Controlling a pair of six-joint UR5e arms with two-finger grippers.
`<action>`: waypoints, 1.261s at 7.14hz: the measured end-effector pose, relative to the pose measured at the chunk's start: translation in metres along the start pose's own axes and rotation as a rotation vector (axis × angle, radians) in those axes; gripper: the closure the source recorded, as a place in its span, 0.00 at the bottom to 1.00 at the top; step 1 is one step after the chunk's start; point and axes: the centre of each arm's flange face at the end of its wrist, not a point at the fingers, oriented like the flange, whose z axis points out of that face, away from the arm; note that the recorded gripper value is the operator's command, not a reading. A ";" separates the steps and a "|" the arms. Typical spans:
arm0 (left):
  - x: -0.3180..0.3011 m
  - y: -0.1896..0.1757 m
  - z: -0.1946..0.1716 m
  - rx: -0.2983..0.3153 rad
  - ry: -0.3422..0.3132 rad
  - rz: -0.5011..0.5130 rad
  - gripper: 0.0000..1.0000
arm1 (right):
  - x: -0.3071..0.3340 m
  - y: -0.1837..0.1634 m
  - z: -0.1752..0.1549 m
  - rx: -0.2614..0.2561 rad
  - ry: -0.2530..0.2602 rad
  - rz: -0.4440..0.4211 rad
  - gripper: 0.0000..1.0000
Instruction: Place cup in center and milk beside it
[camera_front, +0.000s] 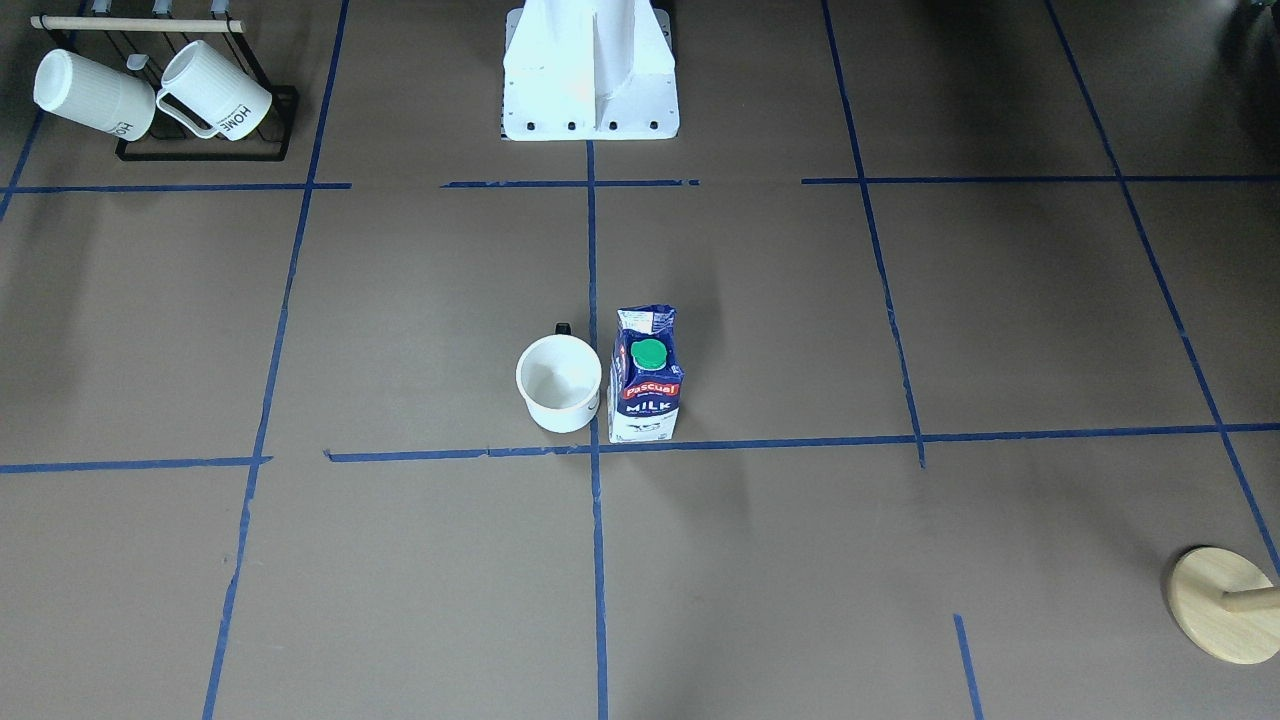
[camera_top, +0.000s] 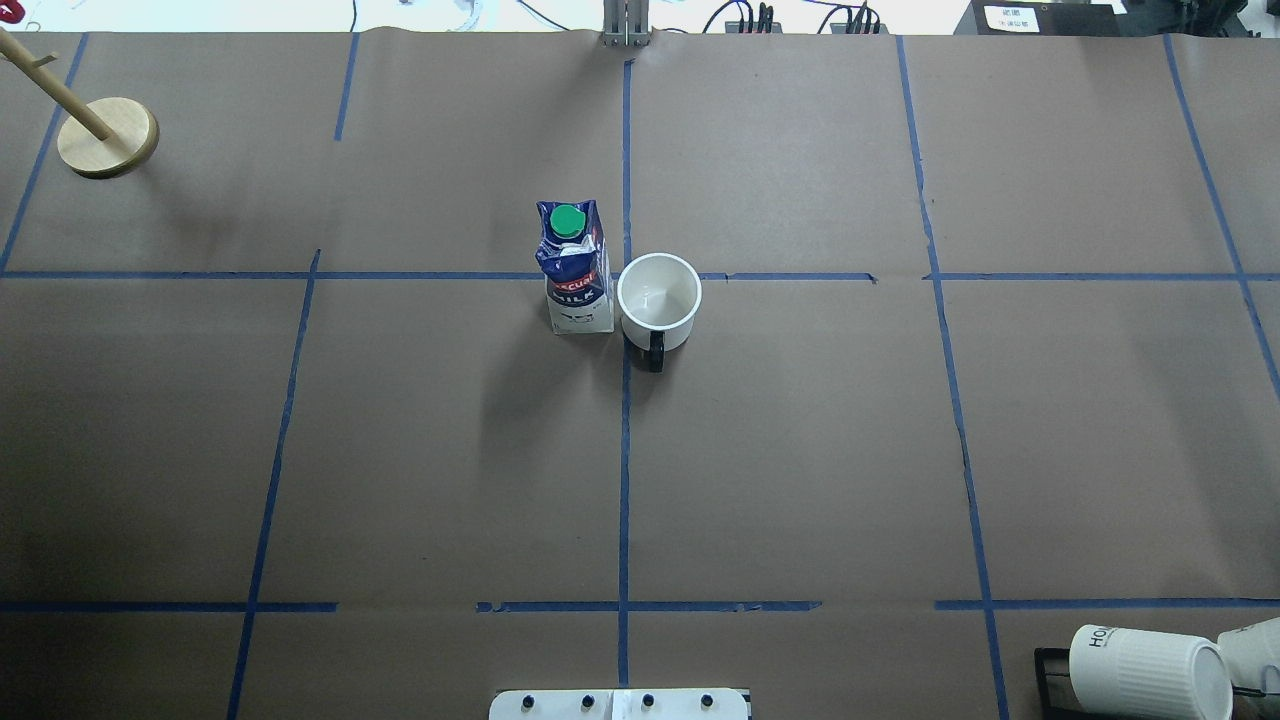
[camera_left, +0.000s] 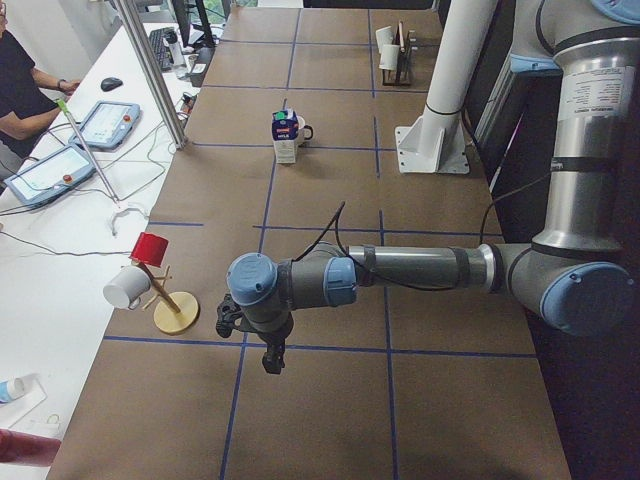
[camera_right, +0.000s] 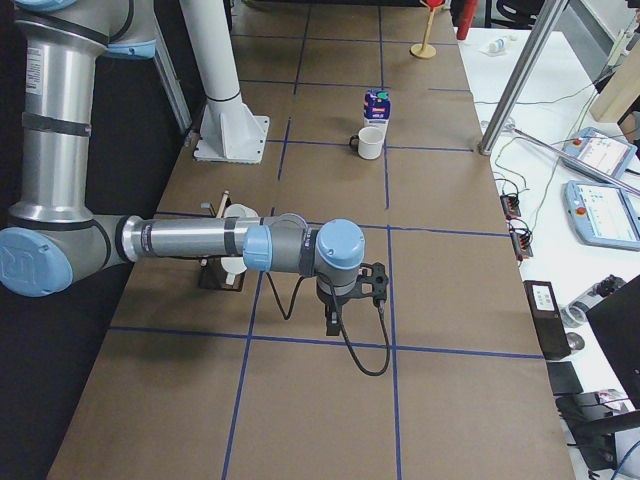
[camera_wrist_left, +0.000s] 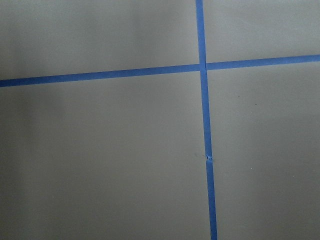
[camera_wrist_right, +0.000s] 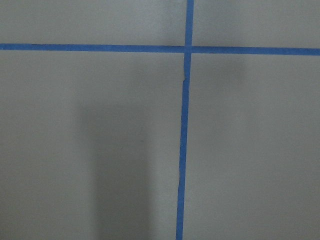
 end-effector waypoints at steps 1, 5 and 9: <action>0.000 0.000 0.000 0.001 0.000 0.001 0.00 | 0.008 -0.001 0.006 0.004 0.000 0.000 0.00; 0.001 -0.001 -0.001 0.001 0.000 0.001 0.00 | 0.018 -0.007 0.004 0.045 0.002 -0.008 0.00; 0.000 -0.001 -0.001 0.001 0.000 0.001 0.00 | 0.018 -0.008 0.002 0.050 0.000 -0.008 0.00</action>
